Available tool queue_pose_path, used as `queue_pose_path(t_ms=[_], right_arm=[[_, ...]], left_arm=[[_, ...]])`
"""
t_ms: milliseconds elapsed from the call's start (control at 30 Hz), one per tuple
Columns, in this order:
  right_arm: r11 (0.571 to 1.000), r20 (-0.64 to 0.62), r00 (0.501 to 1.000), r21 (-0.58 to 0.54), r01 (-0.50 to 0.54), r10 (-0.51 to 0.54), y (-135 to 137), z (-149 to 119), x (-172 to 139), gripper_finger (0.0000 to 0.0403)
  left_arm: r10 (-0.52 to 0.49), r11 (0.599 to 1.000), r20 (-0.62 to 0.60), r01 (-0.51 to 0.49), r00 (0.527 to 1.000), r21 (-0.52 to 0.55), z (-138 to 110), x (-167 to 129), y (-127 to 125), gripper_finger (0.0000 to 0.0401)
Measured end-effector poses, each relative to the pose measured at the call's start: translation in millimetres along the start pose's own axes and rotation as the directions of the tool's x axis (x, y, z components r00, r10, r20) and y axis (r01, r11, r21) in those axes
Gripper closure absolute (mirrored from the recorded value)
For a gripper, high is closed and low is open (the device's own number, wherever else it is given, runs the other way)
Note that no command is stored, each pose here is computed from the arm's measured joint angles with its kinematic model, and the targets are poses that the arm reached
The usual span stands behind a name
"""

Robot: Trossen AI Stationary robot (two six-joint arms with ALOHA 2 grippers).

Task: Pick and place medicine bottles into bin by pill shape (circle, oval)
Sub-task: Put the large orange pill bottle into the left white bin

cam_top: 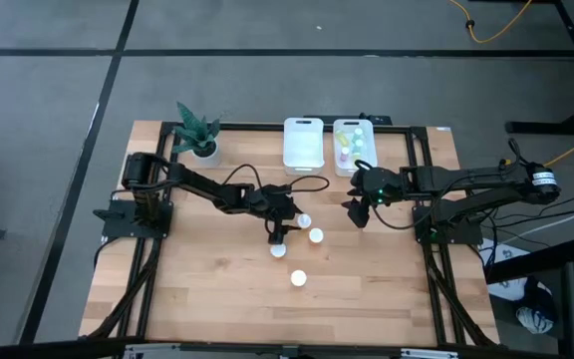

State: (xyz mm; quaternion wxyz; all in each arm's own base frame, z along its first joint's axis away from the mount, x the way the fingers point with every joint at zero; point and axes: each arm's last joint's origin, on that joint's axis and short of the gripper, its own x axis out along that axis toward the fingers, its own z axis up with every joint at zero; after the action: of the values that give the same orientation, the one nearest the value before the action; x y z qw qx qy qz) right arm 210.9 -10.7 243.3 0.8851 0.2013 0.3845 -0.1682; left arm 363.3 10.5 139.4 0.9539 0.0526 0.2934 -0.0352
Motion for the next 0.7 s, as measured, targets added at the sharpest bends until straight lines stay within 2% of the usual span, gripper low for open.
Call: queue_pose_path(t_ms=[567,700], right_arm=[[1.0,-0.005,1.0,-0.025,0.002,-0.003,-0.2,-0.5,0.0,0.0187],[1.0,-0.005,1.0,-0.026,0.003,-0.003,-0.3,-0.5,0.0,0.0187]], left_arm=[[0.008,1.0,0.057,-0.008,0.998,-0.001,1.5,4.8,2.9,0.0175],[0.016,0.997,0.069,-0.01,0.997,-0.08,2.8,4.0,5.5,0.0175]])
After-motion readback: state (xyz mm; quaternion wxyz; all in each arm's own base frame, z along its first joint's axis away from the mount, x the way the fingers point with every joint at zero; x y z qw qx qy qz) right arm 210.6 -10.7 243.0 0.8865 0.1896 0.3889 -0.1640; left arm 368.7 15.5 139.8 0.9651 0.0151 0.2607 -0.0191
